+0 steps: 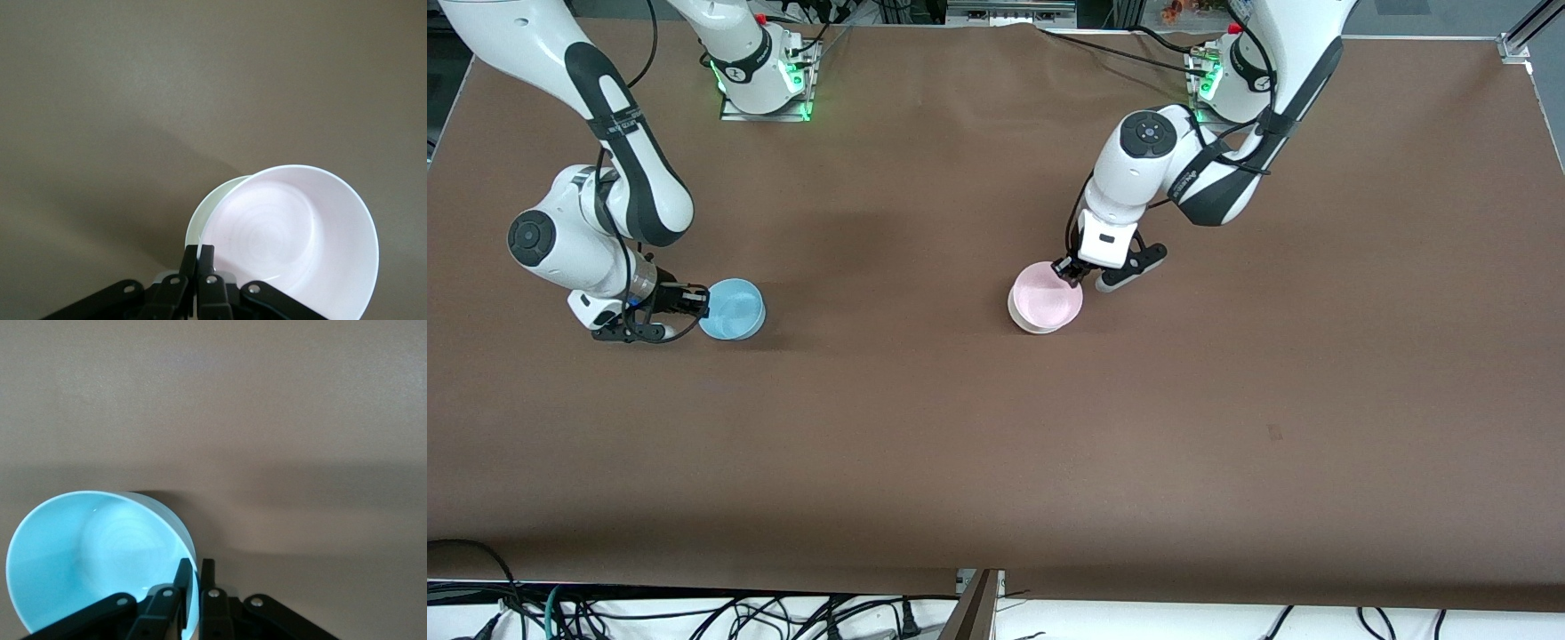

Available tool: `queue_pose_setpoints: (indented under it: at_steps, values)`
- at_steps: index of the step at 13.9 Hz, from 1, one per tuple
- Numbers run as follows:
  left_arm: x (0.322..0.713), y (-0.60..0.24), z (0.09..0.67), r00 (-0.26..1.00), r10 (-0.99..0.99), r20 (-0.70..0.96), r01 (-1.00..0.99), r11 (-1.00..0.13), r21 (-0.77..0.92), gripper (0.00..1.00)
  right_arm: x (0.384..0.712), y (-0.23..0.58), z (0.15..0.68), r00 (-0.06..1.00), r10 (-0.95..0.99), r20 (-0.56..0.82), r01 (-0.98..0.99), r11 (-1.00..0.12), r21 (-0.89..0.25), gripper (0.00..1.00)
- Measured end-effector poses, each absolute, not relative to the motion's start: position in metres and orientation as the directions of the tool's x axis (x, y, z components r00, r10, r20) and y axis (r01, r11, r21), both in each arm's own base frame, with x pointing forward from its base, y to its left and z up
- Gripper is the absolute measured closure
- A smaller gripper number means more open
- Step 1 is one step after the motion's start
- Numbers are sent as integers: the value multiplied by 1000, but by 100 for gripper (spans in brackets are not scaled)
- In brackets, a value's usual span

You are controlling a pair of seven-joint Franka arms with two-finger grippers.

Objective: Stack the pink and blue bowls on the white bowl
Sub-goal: 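Release the pink bowl with the left gripper while the right gripper lifts the blue bowl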

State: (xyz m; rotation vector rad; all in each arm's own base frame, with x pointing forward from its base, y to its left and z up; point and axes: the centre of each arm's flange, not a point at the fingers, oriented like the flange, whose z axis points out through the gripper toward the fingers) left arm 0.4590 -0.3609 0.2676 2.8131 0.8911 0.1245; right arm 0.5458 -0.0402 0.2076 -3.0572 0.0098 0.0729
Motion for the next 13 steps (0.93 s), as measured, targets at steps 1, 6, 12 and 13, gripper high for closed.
queue_pose_setpoints:
  at_steps: [1, 6, 12, 13]
  values:
    - [457, -361, 264, 813, 582, 31, 565, -800, 201, 97, 546, -39, 210, 999, -3, -44, -7, -996, -85, 98]
    - [448, -366, 244, 786, 613, 82, 589, -782, 206, 97, 553, -36, 223, 1000, 2, -30, 0, -996, -87, 98]
    - [439, -374, 218, 749, 652, 121, 615, -751, 240, 97, 590, -33, 287, 996, -5, -86, -18, -988, -152, 98]
    - [442, -374, 218, 745, 657, 119, 619, -746, 244, 97, 593, -32, 292, 996, -4, -92, -19, -987, -160, 98]
